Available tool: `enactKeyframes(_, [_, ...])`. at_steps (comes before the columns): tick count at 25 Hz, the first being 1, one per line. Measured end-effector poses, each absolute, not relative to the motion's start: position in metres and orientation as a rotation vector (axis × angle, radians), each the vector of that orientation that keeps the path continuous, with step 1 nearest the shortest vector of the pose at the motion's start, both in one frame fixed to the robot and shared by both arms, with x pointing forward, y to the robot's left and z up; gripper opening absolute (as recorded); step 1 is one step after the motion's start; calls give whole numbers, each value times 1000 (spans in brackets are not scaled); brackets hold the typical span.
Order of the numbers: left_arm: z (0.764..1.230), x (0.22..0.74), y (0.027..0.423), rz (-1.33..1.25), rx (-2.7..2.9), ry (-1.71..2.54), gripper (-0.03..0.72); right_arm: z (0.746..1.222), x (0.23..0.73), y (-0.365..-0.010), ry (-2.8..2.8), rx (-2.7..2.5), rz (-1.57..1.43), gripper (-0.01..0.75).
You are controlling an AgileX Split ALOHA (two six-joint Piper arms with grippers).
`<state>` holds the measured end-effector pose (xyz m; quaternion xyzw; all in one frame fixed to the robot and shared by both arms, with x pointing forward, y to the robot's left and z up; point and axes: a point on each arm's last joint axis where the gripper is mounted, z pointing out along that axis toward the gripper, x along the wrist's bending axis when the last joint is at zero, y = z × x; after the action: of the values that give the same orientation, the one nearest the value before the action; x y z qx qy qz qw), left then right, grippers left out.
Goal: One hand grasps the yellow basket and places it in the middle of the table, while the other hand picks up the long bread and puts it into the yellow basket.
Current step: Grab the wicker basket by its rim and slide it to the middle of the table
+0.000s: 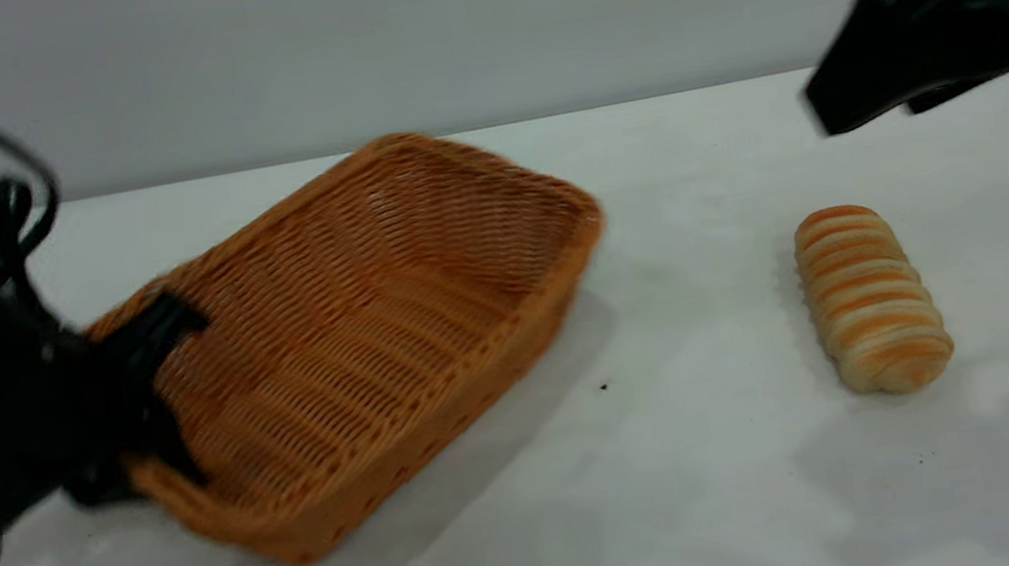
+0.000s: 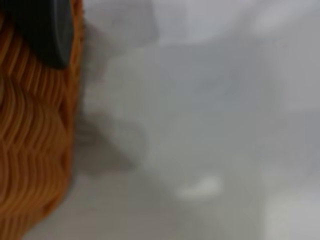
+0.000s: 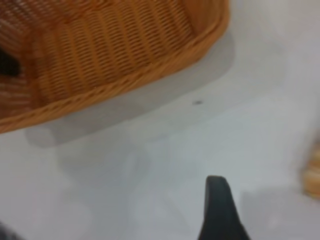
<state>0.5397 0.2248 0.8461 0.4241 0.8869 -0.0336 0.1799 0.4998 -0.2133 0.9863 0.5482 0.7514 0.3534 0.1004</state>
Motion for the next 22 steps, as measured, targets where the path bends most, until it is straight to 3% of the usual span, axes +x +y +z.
enactKeyframes(5, [877,584,208,-136,1597,2200,103,983,511,-252,2084,1742,985,538])
enactKeyframes(9, [883,620,201,-168,1862,2062,103,968,524,-259,2075,1787,925,538])
enactKeyframes(16, [850,665,193,-248,2063,2012,103,921,573,-262,2088,1865,809,538])
enactKeyframes(22, [837,671,192,-273,2089,2020,109,874,607,-257,2139,1921,734,538])
